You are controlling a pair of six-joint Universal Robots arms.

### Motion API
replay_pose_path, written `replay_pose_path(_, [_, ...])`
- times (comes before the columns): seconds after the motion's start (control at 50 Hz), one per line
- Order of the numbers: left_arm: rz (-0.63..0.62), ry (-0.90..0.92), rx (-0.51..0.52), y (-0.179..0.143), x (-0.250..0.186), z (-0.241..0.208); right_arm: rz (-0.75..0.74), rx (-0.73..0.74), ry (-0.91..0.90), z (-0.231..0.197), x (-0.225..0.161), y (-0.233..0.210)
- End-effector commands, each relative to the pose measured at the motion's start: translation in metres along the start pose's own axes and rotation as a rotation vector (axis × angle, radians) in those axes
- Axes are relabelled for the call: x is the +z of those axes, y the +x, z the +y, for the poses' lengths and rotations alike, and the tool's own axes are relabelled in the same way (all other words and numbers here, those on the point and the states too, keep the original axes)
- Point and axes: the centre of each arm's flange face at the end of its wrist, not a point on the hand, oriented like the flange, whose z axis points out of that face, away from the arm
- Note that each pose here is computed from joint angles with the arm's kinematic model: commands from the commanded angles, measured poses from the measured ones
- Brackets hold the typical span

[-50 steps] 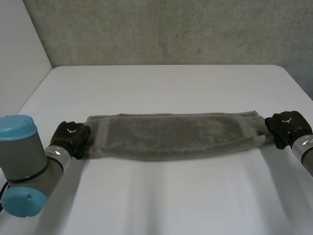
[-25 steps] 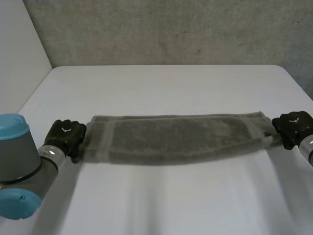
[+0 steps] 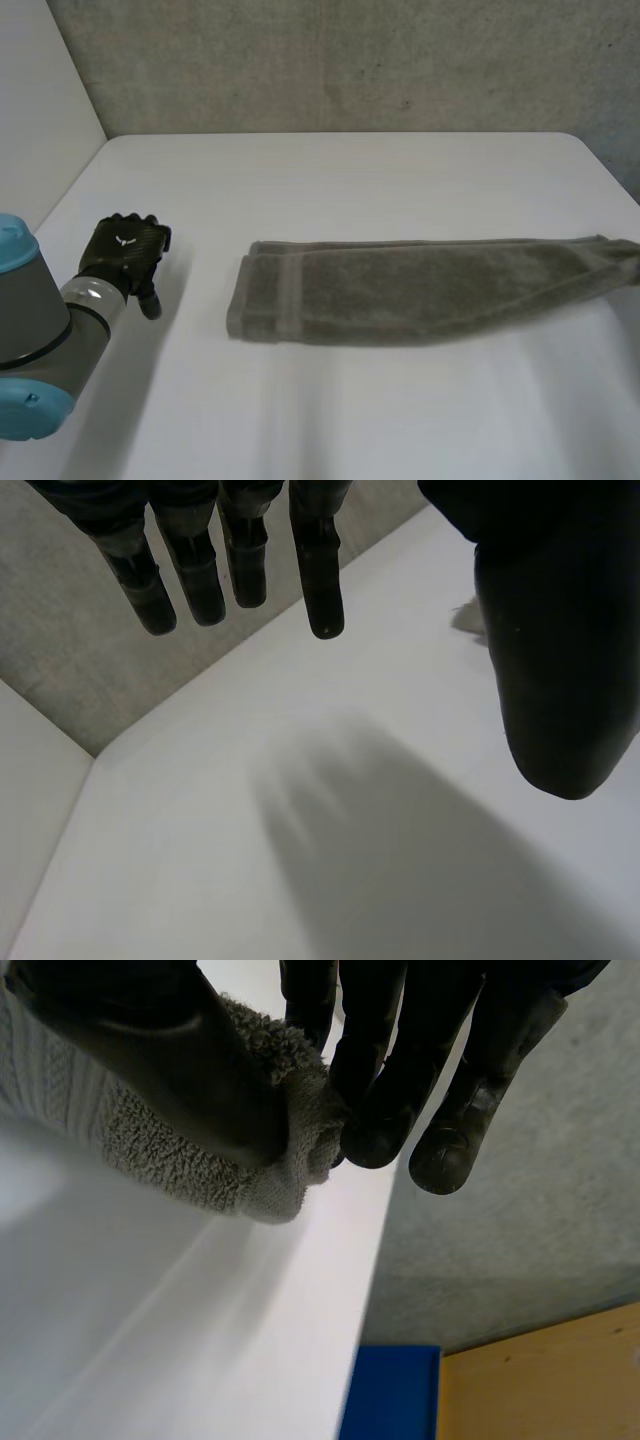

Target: Fold the towel.

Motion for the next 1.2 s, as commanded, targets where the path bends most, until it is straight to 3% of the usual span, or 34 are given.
replay_pose_path(0.02, [-0.006,0.050,-0.034,-0.002,0.002,-0.015,-0.029,-0.015,0.142,-0.082,-0.017,-0.025])
replay_pose_path(0.06, [-0.010,0.067,-0.050,-0.003,0.002,-0.020,-0.066,-0.007,0.250,-0.133,-0.039,-0.059])
replay_pose_path(0.12, [-0.017,0.096,-0.086,-0.006,0.001,-0.029,-0.099,-0.011,0.312,-0.158,-0.054,-0.080])
replay_pose_path(0.16, [-0.020,0.107,-0.101,-0.007,0.001,-0.032,-0.196,-0.038,0.432,-0.198,-0.093,-0.134])
replay_pose_path(0.18, [-0.019,0.112,-0.113,-0.007,0.001,-0.034,-0.196,-0.038,0.432,-0.198,-0.093,-0.134])
replay_pose_path(0.22, [-0.020,0.115,-0.121,-0.008,0.001,-0.035,-0.332,-0.075,0.521,-0.218,-0.134,-0.203])
replay_pose_path(0.24, [-0.020,0.116,-0.124,-0.008,0.001,-0.035,-0.332,-0.075,0.522,-0.218,-0.134,-0.203])
replay_pose_path(0.28, [-0.021,0.118,-0.124,-0.008,0.001,-0.035,-0.438,-0.107,0.589,-0.228,-0.170,-0.259])
replay_pose_path(0.32, [-0.020,0.115,-0.126,-0.008,0.000,-0.035,-0.477,-0.124,0.604,-0.226,-0.181,-0.283])
replay_pose_path(0.48, [-0.018,0.101,-0.126,-0.007,0.000,-0.030,-0.611,-0.190,0.603,-0.201,-0.199,-0.364])
replay_pose_path(0.66, [-0.017,0.107,-0.124,-0.007,0.002,-0.032,-0.614,-0.154,0.596,-0.207,-0.202,-0.354])
replay_pose_path(0.84, [0.023,0.165,-0.122,0.008,0.000,-0.050,-0.554,0.072,0.509,-0.232,-0.183,-0.256])
replay_pose_path(0.9, [0.054,0.173,-0.116,0.018,-0.004,-0.052,-0.538,0.098,0.457,-0.219,-0.171,-0.229])
replay_pose_path(0.94, [0.074,0.178,-0.112,0.026,-0.008,-0.053,-0.543,0.103,0.349,-0.181,-0.153,-0.210])
replay_pose_path(1.2, [0.130,0.172,-0.097,0.046,-0.016,-0.050,-0.561,0.155,0.131,-0.065,-0.126,-0.207])
